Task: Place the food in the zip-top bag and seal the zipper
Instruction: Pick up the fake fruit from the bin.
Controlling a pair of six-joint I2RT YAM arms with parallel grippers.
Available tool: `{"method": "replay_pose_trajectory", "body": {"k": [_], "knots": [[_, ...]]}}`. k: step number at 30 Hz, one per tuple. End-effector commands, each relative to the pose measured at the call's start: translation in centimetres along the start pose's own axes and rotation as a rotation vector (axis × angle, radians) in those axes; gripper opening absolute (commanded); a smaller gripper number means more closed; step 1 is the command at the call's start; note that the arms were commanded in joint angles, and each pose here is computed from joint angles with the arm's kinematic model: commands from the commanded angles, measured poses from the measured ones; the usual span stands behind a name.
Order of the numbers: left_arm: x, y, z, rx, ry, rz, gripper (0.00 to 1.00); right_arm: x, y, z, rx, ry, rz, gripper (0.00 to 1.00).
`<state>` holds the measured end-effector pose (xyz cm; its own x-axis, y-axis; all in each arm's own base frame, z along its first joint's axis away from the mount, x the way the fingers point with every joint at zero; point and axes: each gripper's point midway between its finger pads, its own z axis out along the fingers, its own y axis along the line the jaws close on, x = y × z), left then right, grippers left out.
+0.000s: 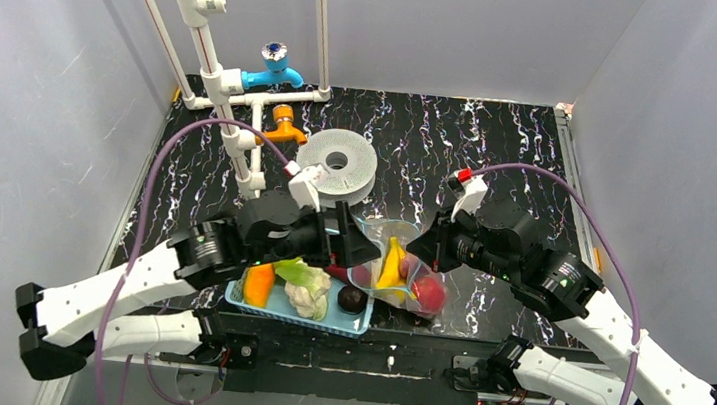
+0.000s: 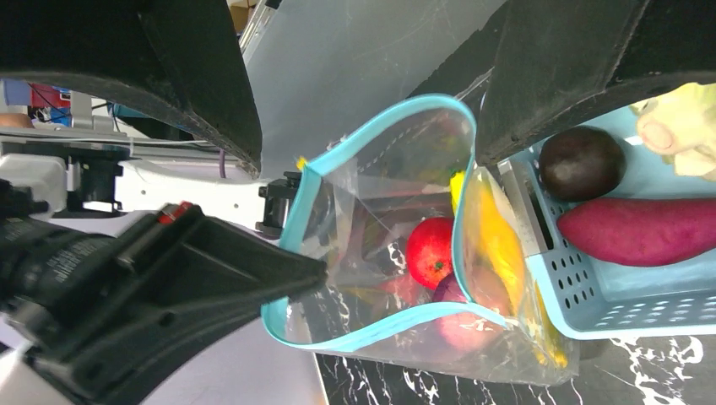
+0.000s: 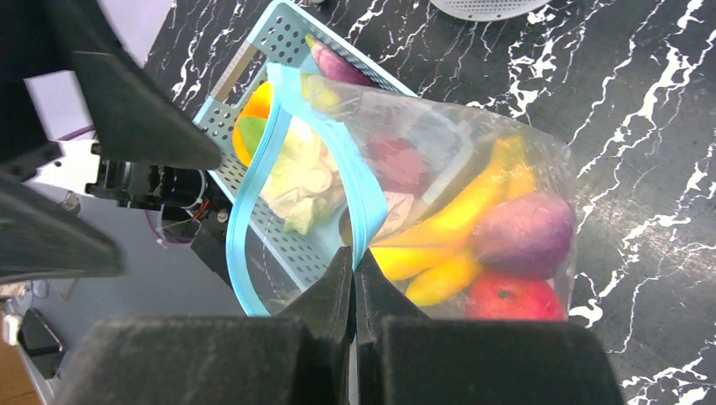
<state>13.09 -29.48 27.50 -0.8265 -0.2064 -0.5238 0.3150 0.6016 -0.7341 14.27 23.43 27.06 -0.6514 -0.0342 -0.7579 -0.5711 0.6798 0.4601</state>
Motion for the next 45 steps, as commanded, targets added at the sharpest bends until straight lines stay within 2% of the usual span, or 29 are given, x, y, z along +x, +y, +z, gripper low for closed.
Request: {"method": "replay_pose_trajectory", "body": {"k": [1,5,8,11,13,17,21,23,26,31,34,37,45], "knots": [[-1.2,0.7,-3.6,-0.020,-0.069,0.036,0.96,-1.7,-0.4,-0.7,0.029,-0.080,-0.036,0.01],[-1.6,3.4,-6.8,-0.109,-0.127,0.043,0.96,-1.7,-1.7,-1.0,0.086,-0.100,-0.056,0.01],[-1.3,7.3,-9.0,-0.258,-0.153,0.041,0.96,-1.8,-2.3,-1.3,0.115,-0.111,-0.066,0.01],[0.0,11.4,-10.5,-0.427,-0.132,0.031,0.96,-1.9,-2.4,-1.4,0.120,-0.115,-0.071,0.01],[1.1,12.9,-10.4,-0.478,-0.103,0.016,0.96,-1.8,-2.4,-1.3,0.123,-0.111,-0.074,0.01],[2.9,12.9,-7.7,-0.431,-0.048,-0.022,0.95,-1.9,-2.6,-1.1,0.133,-0.104,-0.081,0.01],[4.7,11.1,-3.2,-0.303,0.008,-0.094,0.86,-2.1,-2.5,-1.2,0.136,-0.105,-0.084,0.01],[5.8,11.0,-1.0,-0.274,0.050,-0.101,0.80,-2.3,-2.5,-1.4,0.138,-0.110,-0.086,0.01],[7.1,11.6,1.9,-0.306,0.118,-0.077,0.62,-2.3,-2.5,-1.5,0.137,-0.111,-0.087,0.01],[7.9,11.0,5.6,-0.333,0.198,-0.058,0.50,-2.2,-2.6,-1.8,0.141,-0.110,-0.087,0.01],[7.7,12.7,6.1,-0.445,0.199,-0.020,0.48,-2.2,-2.5,-1.9,0.136,-0.113,-0.085,0.01],[8.0,14.5,6.2,-0.538,0.220,0.019,0.51,-2.2,-2.5,-2.0,0.133,-0.116,-0.084,0.01],[10.5,16.1,7.7,-0.594,0.335,0.063,0.62,-1.8,-2.6,-1.4,0.127,-0.109,-0.079,0.01]]}}
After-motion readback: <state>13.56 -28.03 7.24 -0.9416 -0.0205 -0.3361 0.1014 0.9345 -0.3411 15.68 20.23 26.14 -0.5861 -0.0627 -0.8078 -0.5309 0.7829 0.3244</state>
